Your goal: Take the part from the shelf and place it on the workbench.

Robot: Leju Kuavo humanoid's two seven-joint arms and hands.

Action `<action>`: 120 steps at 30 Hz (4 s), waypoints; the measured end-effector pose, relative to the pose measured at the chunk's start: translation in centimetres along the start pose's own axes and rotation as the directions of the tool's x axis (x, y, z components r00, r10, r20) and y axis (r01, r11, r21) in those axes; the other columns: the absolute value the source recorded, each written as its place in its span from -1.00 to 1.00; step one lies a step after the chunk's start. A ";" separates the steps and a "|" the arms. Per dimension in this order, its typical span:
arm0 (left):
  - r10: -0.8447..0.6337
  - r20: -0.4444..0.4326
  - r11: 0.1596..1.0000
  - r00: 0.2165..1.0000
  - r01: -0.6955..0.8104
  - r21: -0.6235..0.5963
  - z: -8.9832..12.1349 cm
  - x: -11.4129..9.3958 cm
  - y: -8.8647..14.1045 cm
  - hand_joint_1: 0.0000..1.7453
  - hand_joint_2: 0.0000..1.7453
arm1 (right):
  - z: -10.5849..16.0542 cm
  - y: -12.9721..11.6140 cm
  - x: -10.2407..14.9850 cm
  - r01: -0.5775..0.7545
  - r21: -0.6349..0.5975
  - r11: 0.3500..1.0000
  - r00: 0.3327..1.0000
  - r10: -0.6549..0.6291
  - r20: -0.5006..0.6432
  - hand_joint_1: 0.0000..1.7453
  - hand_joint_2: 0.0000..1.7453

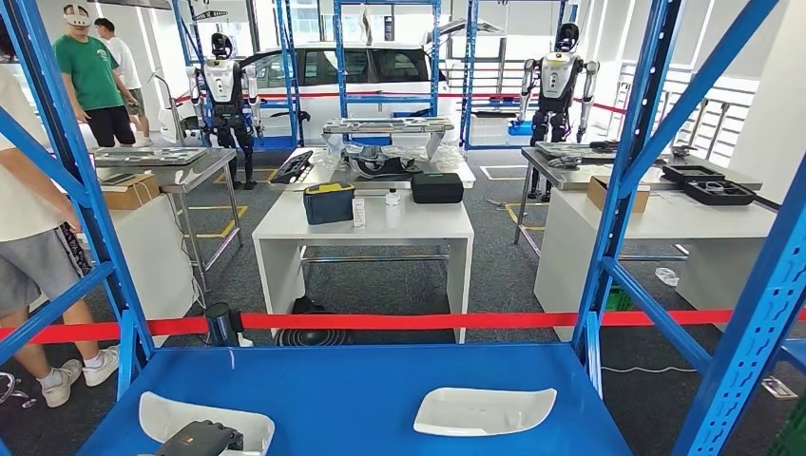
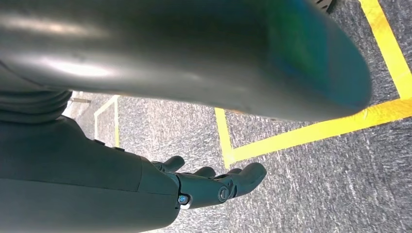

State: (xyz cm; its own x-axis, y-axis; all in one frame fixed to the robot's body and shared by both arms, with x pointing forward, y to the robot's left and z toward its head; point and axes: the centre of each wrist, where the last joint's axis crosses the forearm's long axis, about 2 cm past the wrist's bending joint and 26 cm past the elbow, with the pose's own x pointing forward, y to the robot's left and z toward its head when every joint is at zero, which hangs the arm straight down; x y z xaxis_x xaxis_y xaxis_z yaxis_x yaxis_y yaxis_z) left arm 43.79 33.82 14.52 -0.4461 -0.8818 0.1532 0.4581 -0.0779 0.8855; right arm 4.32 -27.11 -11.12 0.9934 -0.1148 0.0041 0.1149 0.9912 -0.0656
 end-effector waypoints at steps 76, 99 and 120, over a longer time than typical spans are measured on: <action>0.227 0.775 0.025 -0.590 -0.792 -0.611 8.4 13.5 2.3 1.00 1.00 | 0.0 -0.1 0.0 0.025 -0.001 1.000 1.000 -0.025 -0.009 -1.00 -1.00; 0.218 0.762 -0.042 -0.609 -0.786 -0.616 10.9 13.9 -4.4 1.00 1.00 | -0.1 -0.6 -0.1 -0.014 -0.016 1.000 0.999 0.014 0.033 -1.00 -1.00; 0.195 0.751 -0.237 -0.631 -0.774 -0.588 12.1 14.7 -8.4 1.00 1.00 | -0.1 -0.2 -0.2 0.011 0.007 1.000 1.000 -0.011 -0.021 -1.00 -1.00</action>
State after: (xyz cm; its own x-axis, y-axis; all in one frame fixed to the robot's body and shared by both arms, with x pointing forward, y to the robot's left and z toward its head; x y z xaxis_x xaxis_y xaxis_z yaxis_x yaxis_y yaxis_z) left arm 24.11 27.09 14.66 -0.2070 0.8903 0.4057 0.6885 0.4271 -0.5861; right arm 4.09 -27.34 -11.15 0.9918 -0.1271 -0.0164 0.1259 0.9903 -0.0588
